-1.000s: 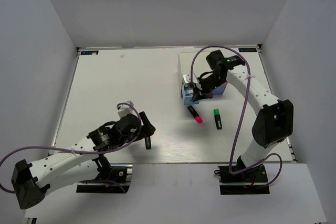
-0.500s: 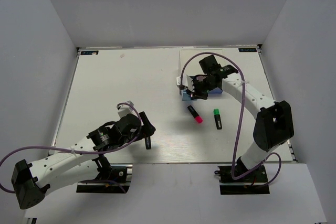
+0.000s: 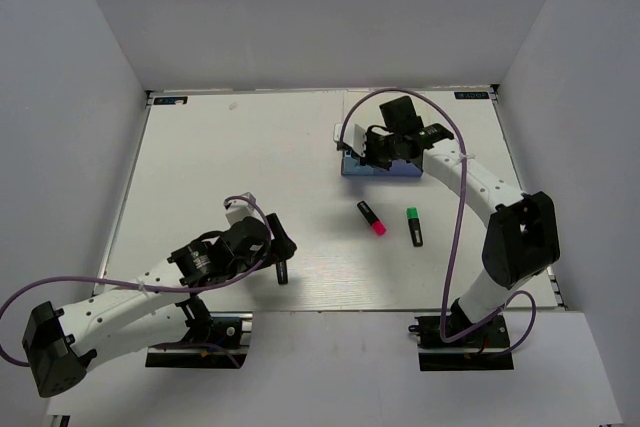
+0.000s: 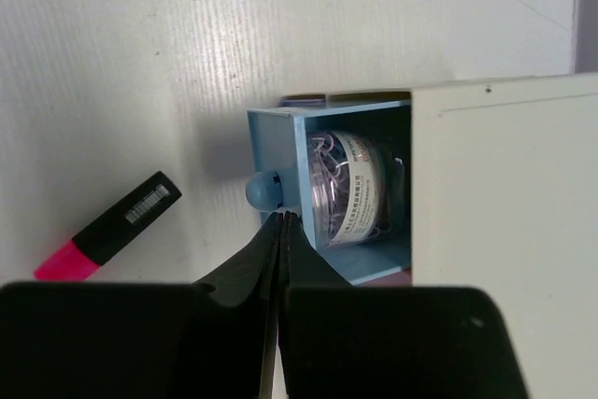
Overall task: Sort the stationery into containers
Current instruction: Close the pen cap on the storage box.
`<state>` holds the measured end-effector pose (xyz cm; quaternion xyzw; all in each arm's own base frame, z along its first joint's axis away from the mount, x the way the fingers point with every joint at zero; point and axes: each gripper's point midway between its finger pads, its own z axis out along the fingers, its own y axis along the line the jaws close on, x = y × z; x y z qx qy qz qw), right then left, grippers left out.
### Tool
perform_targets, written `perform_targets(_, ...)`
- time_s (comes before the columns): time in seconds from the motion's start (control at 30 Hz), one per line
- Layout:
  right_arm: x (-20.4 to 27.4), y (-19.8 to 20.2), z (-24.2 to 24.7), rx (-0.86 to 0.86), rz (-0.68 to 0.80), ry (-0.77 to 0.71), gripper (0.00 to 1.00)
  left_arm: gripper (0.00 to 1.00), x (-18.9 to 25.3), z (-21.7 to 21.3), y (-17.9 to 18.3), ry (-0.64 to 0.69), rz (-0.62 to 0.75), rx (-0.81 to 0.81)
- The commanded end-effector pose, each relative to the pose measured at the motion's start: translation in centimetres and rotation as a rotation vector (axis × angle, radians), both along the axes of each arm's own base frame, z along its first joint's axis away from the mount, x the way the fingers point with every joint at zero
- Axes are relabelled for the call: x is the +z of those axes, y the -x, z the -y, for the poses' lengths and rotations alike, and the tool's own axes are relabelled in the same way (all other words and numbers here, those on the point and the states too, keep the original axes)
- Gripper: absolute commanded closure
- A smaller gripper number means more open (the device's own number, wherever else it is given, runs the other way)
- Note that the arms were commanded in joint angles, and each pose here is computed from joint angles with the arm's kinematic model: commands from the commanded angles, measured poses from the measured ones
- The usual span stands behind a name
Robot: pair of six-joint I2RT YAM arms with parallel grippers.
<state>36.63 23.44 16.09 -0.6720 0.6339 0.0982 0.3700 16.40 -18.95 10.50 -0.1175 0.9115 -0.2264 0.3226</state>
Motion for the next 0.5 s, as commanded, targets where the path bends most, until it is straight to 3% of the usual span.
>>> perform_targets(0.0, 1.6, -2.5, -0.6, -0.066, 0.078, -0.036, 1.0, 0.01, 0.6, 0.3, -0.2, 0.019, 0.011, 0.002)
perform_targets(0.47, 1.9, -6.6, -0.1, -0.205, 0.187, -0.006, 1.0, 0.01, 0.6, 0.4, -0.1, 0.023, 0.006, -0.004)
